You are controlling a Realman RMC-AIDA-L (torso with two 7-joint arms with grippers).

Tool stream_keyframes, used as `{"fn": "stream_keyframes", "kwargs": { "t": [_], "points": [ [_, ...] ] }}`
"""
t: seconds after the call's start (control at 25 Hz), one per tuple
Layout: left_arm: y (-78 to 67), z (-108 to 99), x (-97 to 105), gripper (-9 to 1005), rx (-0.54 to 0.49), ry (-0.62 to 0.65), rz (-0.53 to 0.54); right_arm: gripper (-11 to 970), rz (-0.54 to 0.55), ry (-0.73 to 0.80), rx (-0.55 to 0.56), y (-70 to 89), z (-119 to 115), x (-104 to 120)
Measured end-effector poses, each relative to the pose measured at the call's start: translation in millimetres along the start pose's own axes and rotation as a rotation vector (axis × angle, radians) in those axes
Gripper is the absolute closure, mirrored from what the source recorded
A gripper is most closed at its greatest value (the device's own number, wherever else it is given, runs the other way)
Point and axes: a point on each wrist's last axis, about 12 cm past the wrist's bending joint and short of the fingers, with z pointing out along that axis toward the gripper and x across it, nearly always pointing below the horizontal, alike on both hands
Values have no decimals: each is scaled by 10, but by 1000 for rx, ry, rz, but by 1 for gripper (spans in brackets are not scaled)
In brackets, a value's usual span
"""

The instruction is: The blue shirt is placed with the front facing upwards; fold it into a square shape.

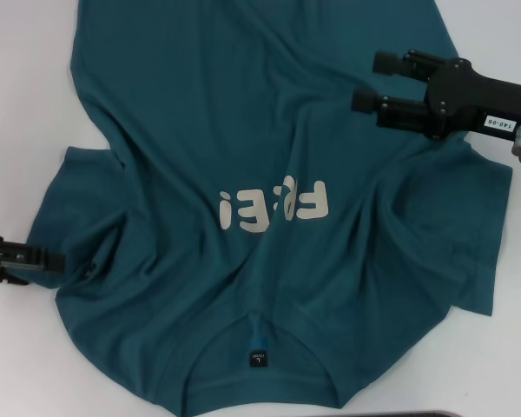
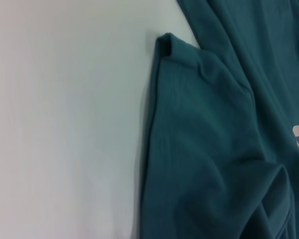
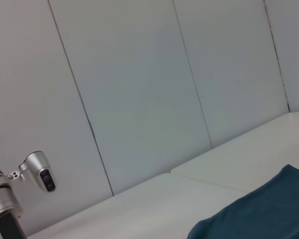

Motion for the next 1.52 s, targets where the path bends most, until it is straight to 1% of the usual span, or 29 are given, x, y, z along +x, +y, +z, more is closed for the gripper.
{"fn": "stream_keyframes", "kwargs": {
  "t": [0.24, 0.44, 0.68, 0.76, 1.0, 1.2, 1.36, 1.52],
  "points": [
    [-45, 15, -43, 125, 6, 1, 13, 133, 0, -1, 1, -2, -2, -3],
    [-45, -5, -76, 125, -7, -21, 8, 133, 2, -10, 6, -2, -12, -2],
    [-20, 10, -98, 170, -32, -31, -9, 133, 0, -12, 5, 3, -7, 2],
    [-19, 7, -103, 363, -38, -29, -7, 133, -3, -21, 8, 3, -9, -3],
    [-1, -3, -104, 600, -48, -34, -14, 133, -4, -26, 11, 3, -14, -4],
    [0, 7, -112, 842, -53, -37, -13, 134, -4, -27, 11, 3, -15, -5],
    [-1, 2, -113, 897, -50, -43, -12, 134, -3, -27, 12, 4, -18, -2],
    [-17, -21, -110, 952, -13, -76, -5, 134, -1, -30, 15, 6, -14, 3]
  ]
}}
